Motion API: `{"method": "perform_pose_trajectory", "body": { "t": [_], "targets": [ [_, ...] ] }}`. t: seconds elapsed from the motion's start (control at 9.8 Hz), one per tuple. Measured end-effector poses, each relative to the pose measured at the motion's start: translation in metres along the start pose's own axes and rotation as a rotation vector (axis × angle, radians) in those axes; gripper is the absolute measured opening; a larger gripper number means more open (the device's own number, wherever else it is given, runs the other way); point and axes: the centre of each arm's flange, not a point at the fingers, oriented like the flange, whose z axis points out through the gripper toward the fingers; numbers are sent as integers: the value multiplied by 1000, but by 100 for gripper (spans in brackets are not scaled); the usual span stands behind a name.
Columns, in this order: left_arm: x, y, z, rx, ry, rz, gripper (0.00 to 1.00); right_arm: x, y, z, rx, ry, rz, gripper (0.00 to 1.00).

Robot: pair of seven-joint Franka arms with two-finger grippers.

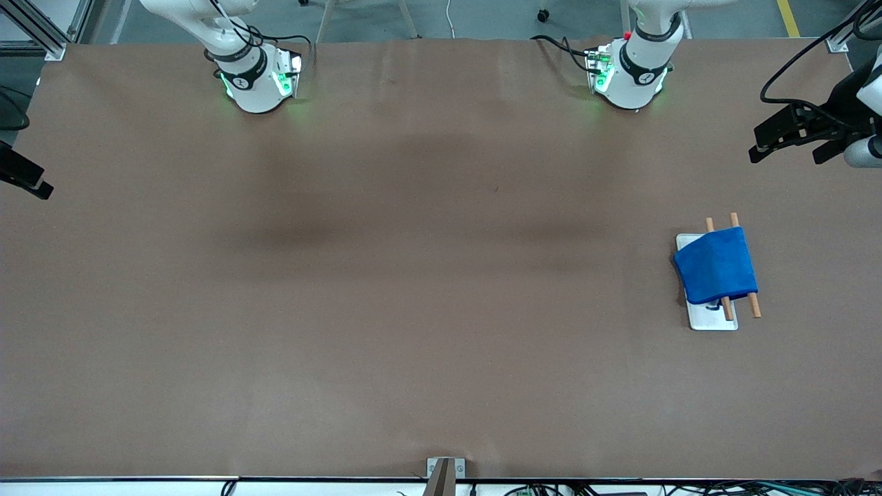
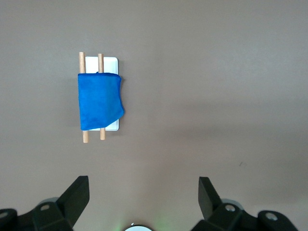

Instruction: Right arm passes towel to left arm to hang

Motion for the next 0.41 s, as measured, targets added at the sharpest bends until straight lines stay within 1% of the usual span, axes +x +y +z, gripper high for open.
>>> {"method": "perform_pose_trajectory", "body": {
  "t": [0.2, 0.41],
  "targets": [
    [0, 2, 0, 36, 3, 7, 100, 0, 0, 0, 0, -1, 1, 100],
    [0, 5, 0, 40, 4, 14, 100, 0, 0, 0, 0, -1, 3, 100]
  ]
}}
